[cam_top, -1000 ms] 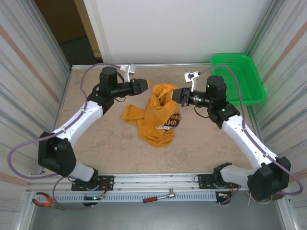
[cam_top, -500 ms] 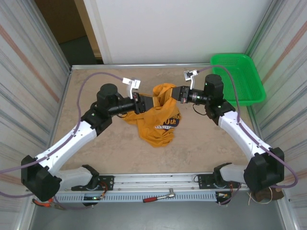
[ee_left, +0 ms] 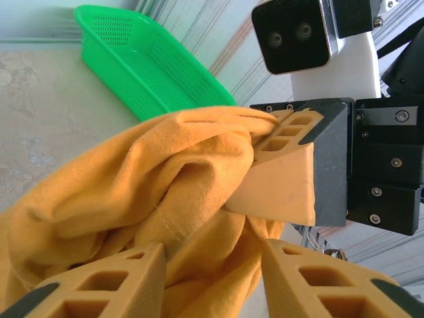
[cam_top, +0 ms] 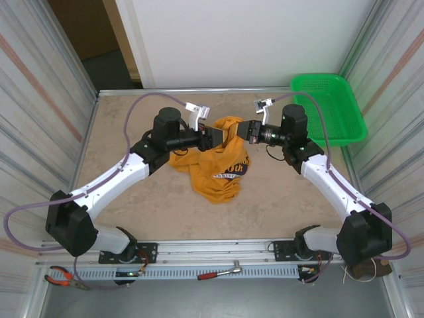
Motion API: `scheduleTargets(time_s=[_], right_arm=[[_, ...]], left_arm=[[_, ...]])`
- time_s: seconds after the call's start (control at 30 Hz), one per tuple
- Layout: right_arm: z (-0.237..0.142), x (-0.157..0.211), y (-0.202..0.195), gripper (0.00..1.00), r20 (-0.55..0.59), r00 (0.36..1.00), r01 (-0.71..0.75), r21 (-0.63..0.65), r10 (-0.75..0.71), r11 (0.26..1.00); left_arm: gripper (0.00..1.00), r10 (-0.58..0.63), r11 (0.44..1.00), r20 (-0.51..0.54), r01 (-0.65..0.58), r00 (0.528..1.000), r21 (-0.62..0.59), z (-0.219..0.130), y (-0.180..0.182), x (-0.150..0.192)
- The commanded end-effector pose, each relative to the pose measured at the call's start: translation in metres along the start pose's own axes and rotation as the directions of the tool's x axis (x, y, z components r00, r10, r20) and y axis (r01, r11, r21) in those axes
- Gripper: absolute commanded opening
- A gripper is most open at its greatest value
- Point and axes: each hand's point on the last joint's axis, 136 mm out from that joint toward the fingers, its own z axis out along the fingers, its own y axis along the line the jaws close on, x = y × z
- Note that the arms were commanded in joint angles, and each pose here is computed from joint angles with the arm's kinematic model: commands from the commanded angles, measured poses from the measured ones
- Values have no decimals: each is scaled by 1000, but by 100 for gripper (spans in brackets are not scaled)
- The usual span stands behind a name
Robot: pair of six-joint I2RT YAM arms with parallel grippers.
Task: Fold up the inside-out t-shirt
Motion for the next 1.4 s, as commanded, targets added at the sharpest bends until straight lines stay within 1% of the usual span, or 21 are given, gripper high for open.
scheduleTargets(time_s=[0.0, 0.07, 0.2, 0.27, 0.43, 0.63, 0.77, 0.9, 1.1, 1.2, 1.37], right_arm=[[-3, -5, 5, 0, 24, 1000, 8, -9, -8, 1000], [-3, -5, 4, 0, 24, 1000, 8, -8, -8, 1000], [-3, -6, 4, 0, 26, 1000, 10, -6, -10, 1000], [-3, -6, 4, 0, 25, 1000, 10, -7, -10, 1000], [-3, -7, 4, 0, 28, 1000, 12, -6, -11, 1000], [-4, -7, 5, 0, 29, 999, 14, -6, -14, 1000], [-4, -7, 5, 0, 29, 1000, 11, -6, -11, 1000], [-5, -8, 5, 0, 33, 999, 13, -3, -13, 1000], [-5, -9, 4, 0, 38, 999, 13, -3, -13, 1000], [-5, -10, 5, 0, 38, 999, 12, -5, -12, 1000], [-6, -8, 4, 0, 36, 999, 8, -4, -8, 1000]], left_arm=[[40, 54, 998, 39, -54, 998, 20, -1, -11, -19], [40, 54, 999, 38, -54, 998, 5, -1, -8, -18], [46, 67, 996, 72, -63, 995, -59, -7, 2, -18], [47, 75, 995, 93, -68, 993, -77, -10, 4, -19], [48, 83, 993, 104, -74, 991, -90, -12, 6, -19], [47, 62, 997, 82, -57, 995, -57, -3, 8, -13], [41, 44, 999, 73, -42, 996, -25, 4, 7, -10], [41, 34, 999, 63, -35, 997, 5, 7, 4, -9], [43, 13, 1000, 64, -13, 998, 1, 7, 9, -1], [38, -2, 1000, 65, 1, 998, 9, 8, 10, 2], [24, -6, 1000, 64, 6, 998, 12, 12, 12, 2]])
